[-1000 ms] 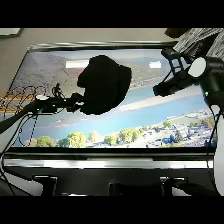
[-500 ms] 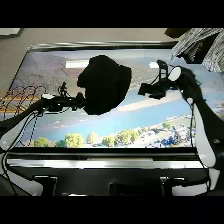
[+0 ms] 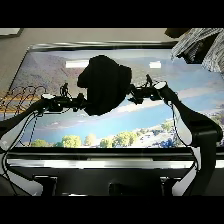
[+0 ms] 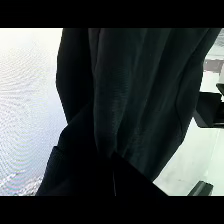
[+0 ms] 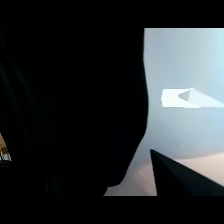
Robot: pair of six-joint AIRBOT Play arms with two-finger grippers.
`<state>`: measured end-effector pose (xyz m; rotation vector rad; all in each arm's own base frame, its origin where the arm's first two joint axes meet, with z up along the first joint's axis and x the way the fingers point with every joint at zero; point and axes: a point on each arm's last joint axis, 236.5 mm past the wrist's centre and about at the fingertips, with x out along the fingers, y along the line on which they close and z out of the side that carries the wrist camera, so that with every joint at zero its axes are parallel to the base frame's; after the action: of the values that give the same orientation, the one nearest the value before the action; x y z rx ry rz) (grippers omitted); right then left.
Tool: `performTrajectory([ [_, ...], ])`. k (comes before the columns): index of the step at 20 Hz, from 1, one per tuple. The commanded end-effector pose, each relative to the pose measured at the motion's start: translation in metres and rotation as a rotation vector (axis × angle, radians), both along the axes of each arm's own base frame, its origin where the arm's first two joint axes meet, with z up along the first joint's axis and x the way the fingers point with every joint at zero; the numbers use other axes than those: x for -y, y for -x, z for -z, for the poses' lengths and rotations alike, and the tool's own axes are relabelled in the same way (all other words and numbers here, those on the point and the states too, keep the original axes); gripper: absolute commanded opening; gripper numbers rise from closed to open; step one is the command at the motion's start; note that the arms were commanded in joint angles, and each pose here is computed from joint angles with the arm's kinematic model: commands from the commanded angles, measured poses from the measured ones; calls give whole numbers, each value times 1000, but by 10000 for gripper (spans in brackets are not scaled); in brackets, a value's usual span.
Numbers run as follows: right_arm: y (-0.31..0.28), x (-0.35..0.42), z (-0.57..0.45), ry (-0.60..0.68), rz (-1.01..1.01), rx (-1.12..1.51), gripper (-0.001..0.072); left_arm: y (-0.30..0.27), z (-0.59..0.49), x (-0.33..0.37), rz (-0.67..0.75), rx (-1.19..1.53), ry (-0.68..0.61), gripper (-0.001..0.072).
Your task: Fold the clothes and pants, and hang the long-sleeved shirts on hangers.
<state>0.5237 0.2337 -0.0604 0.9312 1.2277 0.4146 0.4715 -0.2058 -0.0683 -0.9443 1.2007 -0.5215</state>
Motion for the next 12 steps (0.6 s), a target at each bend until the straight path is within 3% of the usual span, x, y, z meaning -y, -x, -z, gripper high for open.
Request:
performTrajectory([
  [1,-6,-17,8,-2,37,7,611,1,-1,1,4,0,2,18],
  [3,-1,-22,15,6,45,-29,607,1,-1,1,4,0,3,19],
  [4,-1,-21,18,8,48,-36,563,1,-1,1,4,0,3,18],
  [6,0,-20,20,14,45,-37,396,0,-2,1,4,2,2,18],
  [8,0,-18,23,33,41,-34,312,0,-7,1,7,16,1,18],
  [9,1,-16,25,47,34,-30,148,-1,-9,0,11,28,-2,18],
  [10,2,-16,26,55,29,-29,30,-1,-12,0,17,43,-6,18],
  [12,1,-15,21,59,23,-16,27,-3,-22,0,16,67,-8,18],
])
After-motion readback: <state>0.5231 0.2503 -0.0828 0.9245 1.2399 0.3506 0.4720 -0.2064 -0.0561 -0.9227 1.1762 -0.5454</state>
